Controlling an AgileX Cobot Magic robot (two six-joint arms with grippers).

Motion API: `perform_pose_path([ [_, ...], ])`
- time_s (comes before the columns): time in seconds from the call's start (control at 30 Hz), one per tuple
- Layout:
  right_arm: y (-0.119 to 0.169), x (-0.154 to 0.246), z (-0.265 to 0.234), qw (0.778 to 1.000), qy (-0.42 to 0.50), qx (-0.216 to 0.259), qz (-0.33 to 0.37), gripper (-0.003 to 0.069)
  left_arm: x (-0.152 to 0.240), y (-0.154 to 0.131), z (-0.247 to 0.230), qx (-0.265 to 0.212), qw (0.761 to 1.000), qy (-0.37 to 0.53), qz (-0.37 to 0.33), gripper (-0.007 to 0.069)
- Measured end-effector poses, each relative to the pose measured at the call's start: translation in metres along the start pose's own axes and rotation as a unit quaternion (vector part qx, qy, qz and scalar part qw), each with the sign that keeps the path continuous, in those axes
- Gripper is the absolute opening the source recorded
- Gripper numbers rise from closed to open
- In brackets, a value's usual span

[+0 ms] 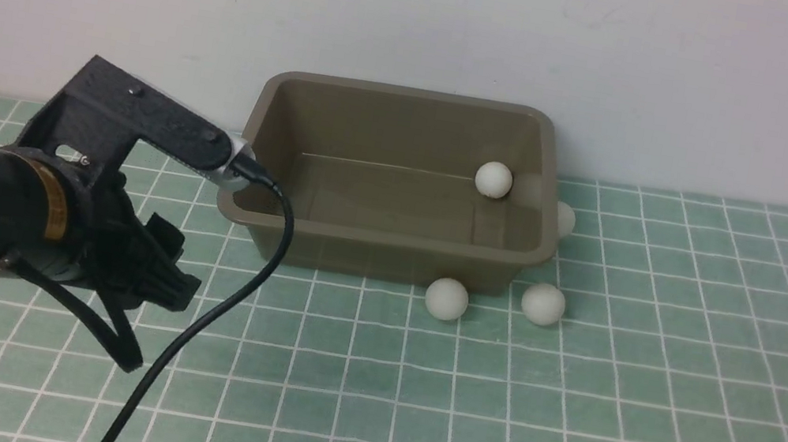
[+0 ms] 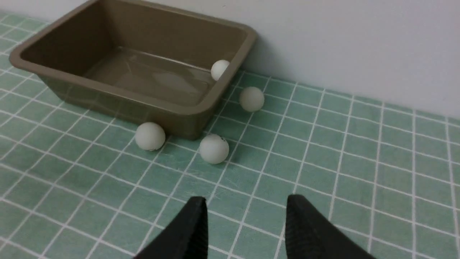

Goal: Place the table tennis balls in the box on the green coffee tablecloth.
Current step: 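Reach for and grasp a ping pong ball on the table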

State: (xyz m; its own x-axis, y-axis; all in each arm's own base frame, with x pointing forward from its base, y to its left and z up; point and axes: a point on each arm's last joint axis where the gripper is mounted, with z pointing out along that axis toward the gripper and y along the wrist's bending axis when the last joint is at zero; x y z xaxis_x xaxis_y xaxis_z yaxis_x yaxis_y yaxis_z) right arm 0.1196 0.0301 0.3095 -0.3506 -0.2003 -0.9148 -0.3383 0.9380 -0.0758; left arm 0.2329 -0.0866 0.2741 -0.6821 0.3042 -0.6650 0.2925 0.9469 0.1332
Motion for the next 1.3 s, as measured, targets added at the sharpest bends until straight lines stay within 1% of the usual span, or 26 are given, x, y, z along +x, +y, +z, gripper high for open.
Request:
perform_pose_path([
  [0.07, -0.004, -0.022, 0.021, 0.999, 0.037, -0.026, 0.017, 0.0283, -0.001, 0.0, 0.0, 0.003, 1.0, -0.008, -0.007, 0.0415],
  [0.17, -0.007, -0.043, 0.047, 0.994, 0.092, -0.062, 0.014, 0.0286, -0.002, -0.001, 0.0, 0.003, 1.0, -0.009, -0.013, 0.0415],
  [0.23, -0.008, -0.053, 0.069, 0.984, 0.139, -0.108, -0.003, 0.0304, -0.002, 0.0, 0.0, 0.003, 1.0, -0.01, -0.013, 0.0415],
  [0.27, -0.008, -0.057, 0.084, 0.977, 0.165, -0.138, -0.007, 0.0325, -0.002, 0.0, 0.0, 0.003, 1.0, -0.01, -0.013, 0.0415],
  [0.33, -0.008, -0.061, 0.109, 0.964, 0.194, -0.184, -0.004, 0.0356, -0.002, 0.0, 0.0, 0.002, 1.0, -0.01, -0.012, 0.0415],
  [0.43, -0.01, -0.064, 0.143, 0.952, 0.213, -0.219, 0.007, 0.0386, -0.002, 0.0, 0.0, 0.002, 1.0, -0.01, -0.011, 0.0415],
  [0.5, -0.014, -0.063, 0.168, 0.947, 0.225, -0.229, -0.001, 0.0393, -0.002, 0.0, 0.0, 0.001, 1.0, -0.01, -0.01, 0.0415],
  [0.6, -0.019, -0.058, 0.196, 0.941, 0.238, -0.238, -0.034, 0.0395, -0.002, 0.0, 0.0, 0.001, 1.0, -0.01, -0.008, 0.0415],
  [0.7, -0.024, -0.051, 0.218, 0.939, 0.245, -0.236, -0.051, 0.0395, -0.002, 0.0, 0.0, 0.001, 1.0, -0.01, -0.008, 0.0415],
  [0.8, -0.027, -0.045, 0.231, 0.939, 0.247, -0.232, -0.056, 0.0395, -0.002, 0.0, 0.0, 0.001, 1.0, -0.01, -0.008, 0.0415],
  [0.93, -0.026, -0.033, 0.248, 0.936, 0.241, -0.248, -0.068, 0.0399, -0.002, 0.0, 0.0, 0.001, 1.0, -0.01, -0.008, 0.0415],
  [1.07, -0.025, -0.017, 0.268, 0.935, 0.236, -0.258, -0.055, 0.0426, -0.002, 0.0, 0.0, 0.001, 1.0, -0.01, -0.008, 0.0415],
  [1.17, -0.026, -0.008, 0.285, 0.937, 0.234, -0.254, -0.048, 0.0448, -0.002, 0.0, 0.0, 0.001, 1.0, -0.01, -0.008, 0.0415],
  [1.3, -0.029, 0.0, 0.301, 0.938, 0.238, -0.25, -0.04, 0.0455, -0.002, 0.0, 0.0, 0.001, 1.0, -0.01, -0.008, 0.0415],
])
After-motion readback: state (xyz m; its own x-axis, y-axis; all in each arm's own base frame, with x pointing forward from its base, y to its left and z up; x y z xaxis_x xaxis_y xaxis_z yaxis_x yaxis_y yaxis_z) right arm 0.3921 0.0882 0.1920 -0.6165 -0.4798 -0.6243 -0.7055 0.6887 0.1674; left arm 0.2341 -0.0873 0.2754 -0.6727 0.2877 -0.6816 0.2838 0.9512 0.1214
